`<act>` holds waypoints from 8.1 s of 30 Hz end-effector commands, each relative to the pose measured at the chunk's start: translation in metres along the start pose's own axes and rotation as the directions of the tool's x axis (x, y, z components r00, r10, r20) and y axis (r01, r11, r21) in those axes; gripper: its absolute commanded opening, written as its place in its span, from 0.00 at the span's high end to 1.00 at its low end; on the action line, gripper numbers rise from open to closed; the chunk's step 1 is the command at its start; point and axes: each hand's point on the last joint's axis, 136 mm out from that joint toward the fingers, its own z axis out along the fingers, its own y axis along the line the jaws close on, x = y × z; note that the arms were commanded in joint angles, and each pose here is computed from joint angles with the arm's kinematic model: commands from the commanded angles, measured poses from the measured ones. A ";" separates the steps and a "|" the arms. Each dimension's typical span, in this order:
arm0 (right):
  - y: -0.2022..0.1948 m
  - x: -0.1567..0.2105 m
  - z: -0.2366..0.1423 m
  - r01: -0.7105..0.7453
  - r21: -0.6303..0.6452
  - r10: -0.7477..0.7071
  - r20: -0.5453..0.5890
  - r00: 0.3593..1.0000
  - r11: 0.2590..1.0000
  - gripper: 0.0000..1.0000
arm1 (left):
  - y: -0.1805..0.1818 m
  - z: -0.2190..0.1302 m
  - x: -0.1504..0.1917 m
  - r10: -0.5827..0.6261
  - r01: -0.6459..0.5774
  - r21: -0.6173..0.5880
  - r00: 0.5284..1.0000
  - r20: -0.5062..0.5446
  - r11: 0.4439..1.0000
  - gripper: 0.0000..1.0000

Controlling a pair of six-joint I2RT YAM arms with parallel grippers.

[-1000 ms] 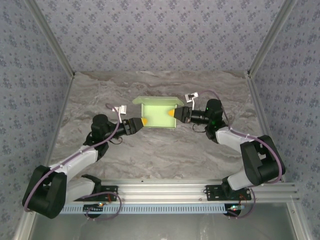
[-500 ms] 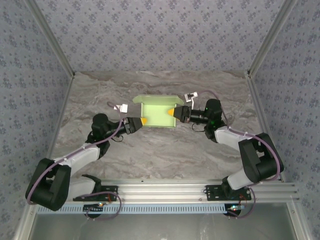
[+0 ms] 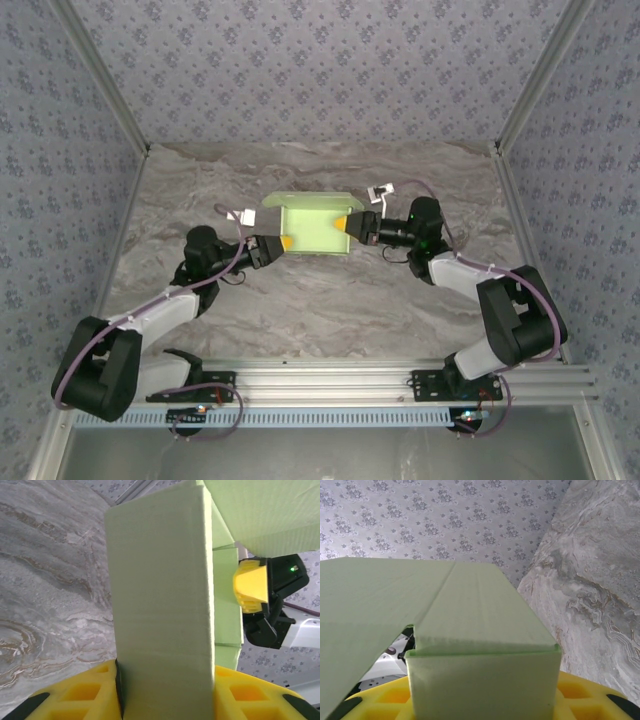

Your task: Fold the paper box

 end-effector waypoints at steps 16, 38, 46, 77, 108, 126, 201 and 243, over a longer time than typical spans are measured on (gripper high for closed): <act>0.015 -0.003 -0.007 0.052 -0.026 -0.053 -0.026 0.998 0.998 0.69 | -0.030 -0.004 -0.046 0.045 -0.057 0.089 0.991 0.129 0.994 0.01; 0.018 0.006 -0.007 0.057 -0.040 -0.059 -0.047 0.997 0.998 0.70 | -0.030 0.009 -0.063 0.005 -0.034 0.181 0.988 0.157 0.983 0.32; 0.022 0.007 -0.004 0.060 -0.051 -0.063 -0.053 0.997 0.997 0.70 | -0.023 0.018 -0.057 0.026 -0.048 0.160 0.991 0.134 0.986 0.51; -0.086 0.045 0.010 -0.118 0.242 0.156 -0.147 0.977 0.963 0.70 | 0.041 -0.007 -0.013 0.188 -0.196 -0.379 0.980 -0.059 0.905 0.19; -0.161 0.050 -0.042 -0.060 0.480 0.113 -0.081 0.990 0.875 0.26 | 0.083 -0.056 -0.001 0.333 -0.316 -0.622 0.938 -0.093 0.716 0.11; -0.118 0.024 -0.077 0.347 0.618 -0.337 -0.139 0.931 0.705 0.30 | 0.092 -0.017 -0.005 0.458 -0.501 -0.608 0.856 -0.241 0.616 0.15; -0.091 0.069 0.009 0.402 0.559 -0.377 -0.166 0.911 0.725 0.74 | 0.120 0.037 0.062 0.412 -0.358 -0.679 0.907 -0.089 0.641 0.98; -0.064 0.028 -0.106 0.096 0.597 -0.215 0.130 0.968 0.796 0.37 | 0.123 0.012 0.028 0.558 -0.474 -0.747 0.813 -0.169 0.465 0.96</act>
